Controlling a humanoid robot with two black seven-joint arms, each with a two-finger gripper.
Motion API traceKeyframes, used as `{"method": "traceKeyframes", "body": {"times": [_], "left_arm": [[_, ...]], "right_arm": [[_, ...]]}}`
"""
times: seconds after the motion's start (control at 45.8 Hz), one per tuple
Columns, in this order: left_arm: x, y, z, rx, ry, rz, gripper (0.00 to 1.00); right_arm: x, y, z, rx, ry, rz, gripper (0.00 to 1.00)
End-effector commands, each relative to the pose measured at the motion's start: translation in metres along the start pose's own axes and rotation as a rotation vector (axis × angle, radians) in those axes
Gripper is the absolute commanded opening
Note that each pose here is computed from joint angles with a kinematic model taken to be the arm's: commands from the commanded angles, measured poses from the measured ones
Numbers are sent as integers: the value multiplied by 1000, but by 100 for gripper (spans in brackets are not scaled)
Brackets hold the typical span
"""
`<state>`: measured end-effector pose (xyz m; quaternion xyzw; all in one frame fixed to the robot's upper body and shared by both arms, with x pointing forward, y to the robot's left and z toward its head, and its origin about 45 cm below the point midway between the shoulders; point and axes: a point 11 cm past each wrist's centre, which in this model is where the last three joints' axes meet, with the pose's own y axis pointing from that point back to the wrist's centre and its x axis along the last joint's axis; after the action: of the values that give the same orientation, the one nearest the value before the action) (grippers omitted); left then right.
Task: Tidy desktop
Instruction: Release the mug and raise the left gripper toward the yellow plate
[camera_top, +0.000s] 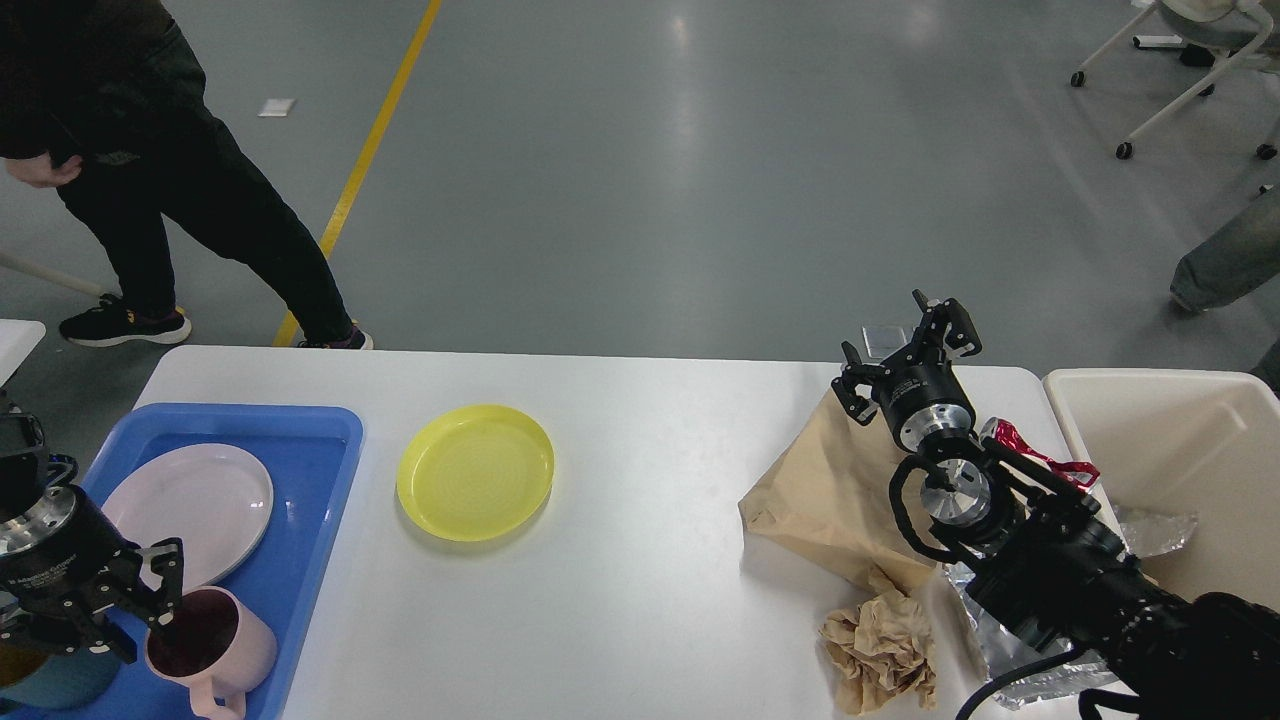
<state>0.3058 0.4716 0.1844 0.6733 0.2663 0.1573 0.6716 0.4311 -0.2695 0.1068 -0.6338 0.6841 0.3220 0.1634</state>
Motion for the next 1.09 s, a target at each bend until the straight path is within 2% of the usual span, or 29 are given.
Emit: {"method": "traceKeyframes", "body": {"times": [0.0,0.24,0.415,0.459,0.524,0.699,0.83,1.07], "left_arm": [[9,21,14,9,-35,48,94],[21,67,63,-27,-125,148,94],[24,103,96,10,-210,227,94],[23,102,99,14,-219,227,94],[33,99,106,-3,-241,334,94],[42,64,119,-50,-273,464,94],[48,46,120,-68,-274,511,94],[46,15,145,-172,-272,510,94]], "right_arm": [[0,0,0,1,1,0,100],[0,0,0,0,0,0,100],[0,0,0,0,0,0,100],[0,0,0,0,0,0,100],[0,0,0,0,0,0,100],[0,0,0,0,-2,0,100],[0,0,0,0,-2,0,100],[0,0,0,0,0,0,100]]}}
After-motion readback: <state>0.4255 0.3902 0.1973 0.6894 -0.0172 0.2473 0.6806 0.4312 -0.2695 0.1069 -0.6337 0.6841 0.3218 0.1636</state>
